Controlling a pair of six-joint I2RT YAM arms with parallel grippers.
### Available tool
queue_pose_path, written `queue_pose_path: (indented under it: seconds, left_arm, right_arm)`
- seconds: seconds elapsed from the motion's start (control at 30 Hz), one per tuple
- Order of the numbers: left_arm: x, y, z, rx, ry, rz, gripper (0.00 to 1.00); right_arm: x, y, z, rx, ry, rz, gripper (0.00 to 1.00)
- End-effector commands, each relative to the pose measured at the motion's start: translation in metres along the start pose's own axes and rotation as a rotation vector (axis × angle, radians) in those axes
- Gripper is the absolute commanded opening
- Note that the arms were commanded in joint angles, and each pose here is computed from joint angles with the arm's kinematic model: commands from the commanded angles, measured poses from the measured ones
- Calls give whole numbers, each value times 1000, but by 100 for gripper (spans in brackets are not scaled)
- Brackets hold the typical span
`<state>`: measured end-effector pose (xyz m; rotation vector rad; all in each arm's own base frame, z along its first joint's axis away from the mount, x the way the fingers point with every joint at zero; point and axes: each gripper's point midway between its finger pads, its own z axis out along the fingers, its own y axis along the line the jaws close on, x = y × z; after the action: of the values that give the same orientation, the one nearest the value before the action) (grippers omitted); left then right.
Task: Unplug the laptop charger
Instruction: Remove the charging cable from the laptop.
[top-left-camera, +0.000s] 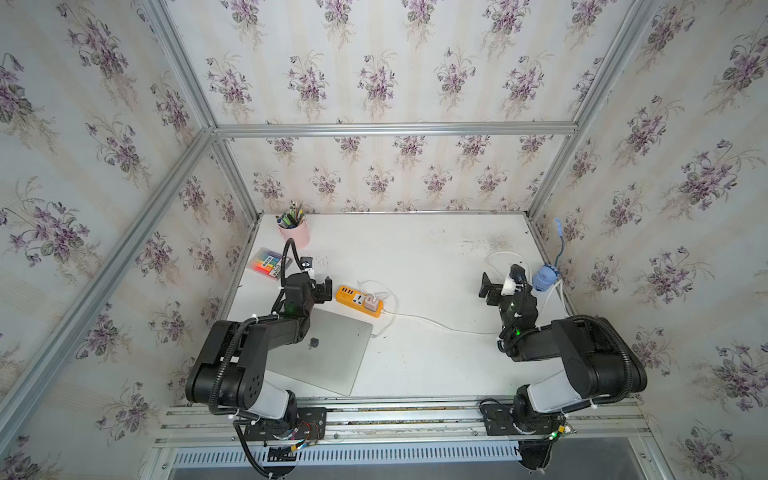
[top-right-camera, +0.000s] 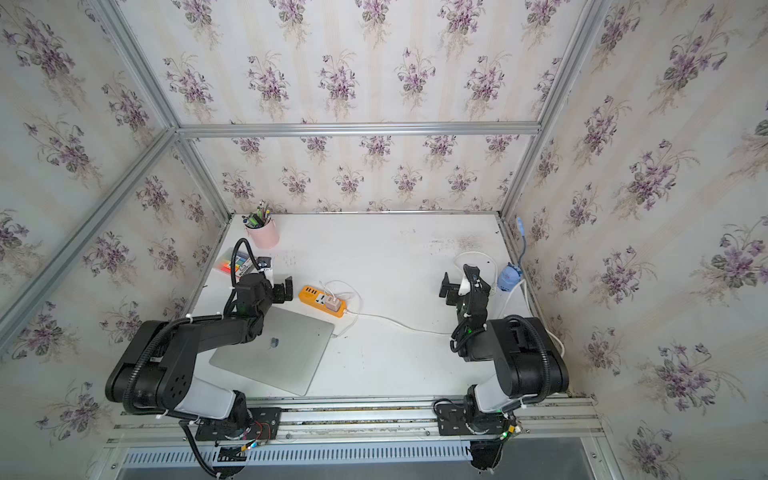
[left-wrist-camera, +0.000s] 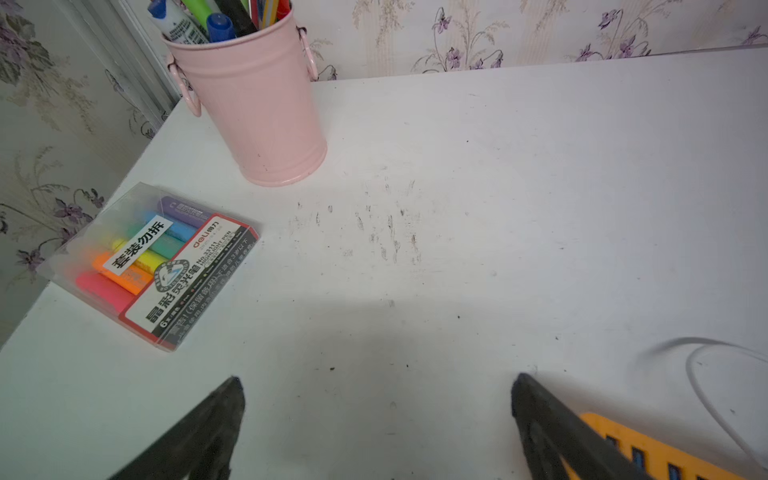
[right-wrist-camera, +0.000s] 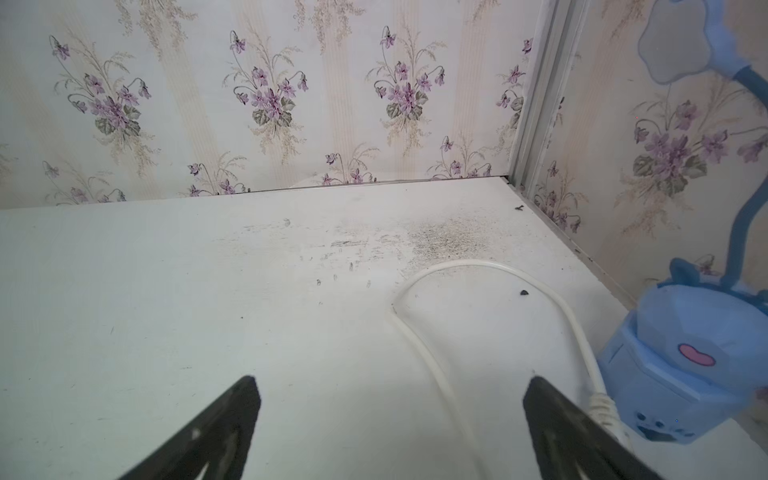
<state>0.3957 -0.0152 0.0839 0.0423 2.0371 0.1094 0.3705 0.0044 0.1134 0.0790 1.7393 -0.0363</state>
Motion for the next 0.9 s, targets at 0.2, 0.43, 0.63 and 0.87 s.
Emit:
queue_pose_path:
  seconds: [0.2,0.43,0.63,0.87]
  left_arm:
    - [-5,0,0,0,-14,-5,100]
    - [-5,0,-1,1,-15,-3,100]
    - [-47,-1,-24,-7,8,26,99]
    - [-92,-47,-85,88,90,-261,76]
  right_arm:
    - [-9,0,2,-1,-32,6,100]
    - [-9,0,2,-17,-30,12,100]
    - [-32,3,4,39,60,-11,92]
    - [-70,116,-25,-185,230,-155,90]
